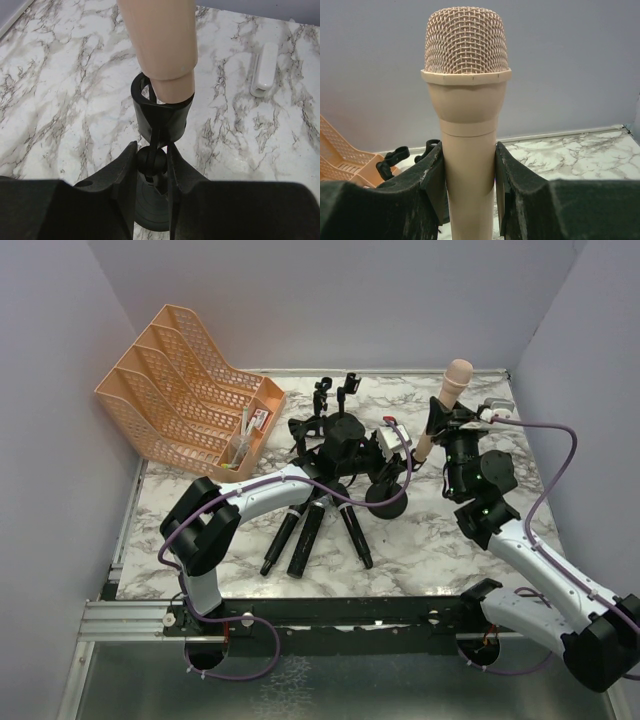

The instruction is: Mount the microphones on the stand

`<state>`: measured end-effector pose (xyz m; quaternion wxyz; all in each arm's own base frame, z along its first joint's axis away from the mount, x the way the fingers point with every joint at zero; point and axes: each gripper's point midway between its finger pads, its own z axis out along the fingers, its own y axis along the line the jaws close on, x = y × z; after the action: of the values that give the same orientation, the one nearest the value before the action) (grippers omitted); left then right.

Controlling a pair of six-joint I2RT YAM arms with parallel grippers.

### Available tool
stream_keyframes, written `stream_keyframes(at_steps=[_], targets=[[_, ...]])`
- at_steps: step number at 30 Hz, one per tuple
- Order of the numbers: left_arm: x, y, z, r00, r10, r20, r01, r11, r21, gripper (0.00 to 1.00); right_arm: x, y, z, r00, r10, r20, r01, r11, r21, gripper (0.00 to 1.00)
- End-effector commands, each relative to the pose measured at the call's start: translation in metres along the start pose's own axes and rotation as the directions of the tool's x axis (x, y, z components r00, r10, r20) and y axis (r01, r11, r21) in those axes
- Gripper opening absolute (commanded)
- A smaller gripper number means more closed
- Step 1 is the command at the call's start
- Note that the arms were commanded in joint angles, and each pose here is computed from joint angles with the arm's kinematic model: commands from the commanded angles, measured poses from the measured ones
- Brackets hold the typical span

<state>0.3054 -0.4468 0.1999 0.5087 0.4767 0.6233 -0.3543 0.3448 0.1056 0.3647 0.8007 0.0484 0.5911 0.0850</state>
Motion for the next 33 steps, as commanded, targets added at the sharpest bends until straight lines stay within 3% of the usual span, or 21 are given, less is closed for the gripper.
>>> stream_keyframes(at_steps=[1, 15, 22, 33], targets=[[0.015, 0.0, 0.001, 0.999, 0.022, -0.029, -0.021, 1.0, 0.012, 0.03, 0.016, -0.008, 0.001, 0.999, -0.052, -0.004, 0.053, 0.998, 0.028, 0.01], [0.02, 0.001, 0.004, 0.999, -0.016, -0.037, 0.016, 1.0, -0.001, 0.06, 0.047, 0.0, -0.018, 1.0, 0.028, -0.008, -0.028, 0.998, -0.055, 0.01], [0.028, 0.005, 0.006, 0.998, -0.04, -0.056, 0.038, 0.999, -0.026, 0.0, 0.065, -0.001, -0.037, 0.995, 0.092, -0.038, -0.095, 0.992, -0.082, 0.01], [0.04, 0.01, 0.006, 0.994, -0.061, -0.092, 0.056, 0.997, -0.057, 0.0, 0.106, -0.006, -0.055, 0.976, 0.132, -0.175, -0.144, 0.988, -0.059, 0.01]])
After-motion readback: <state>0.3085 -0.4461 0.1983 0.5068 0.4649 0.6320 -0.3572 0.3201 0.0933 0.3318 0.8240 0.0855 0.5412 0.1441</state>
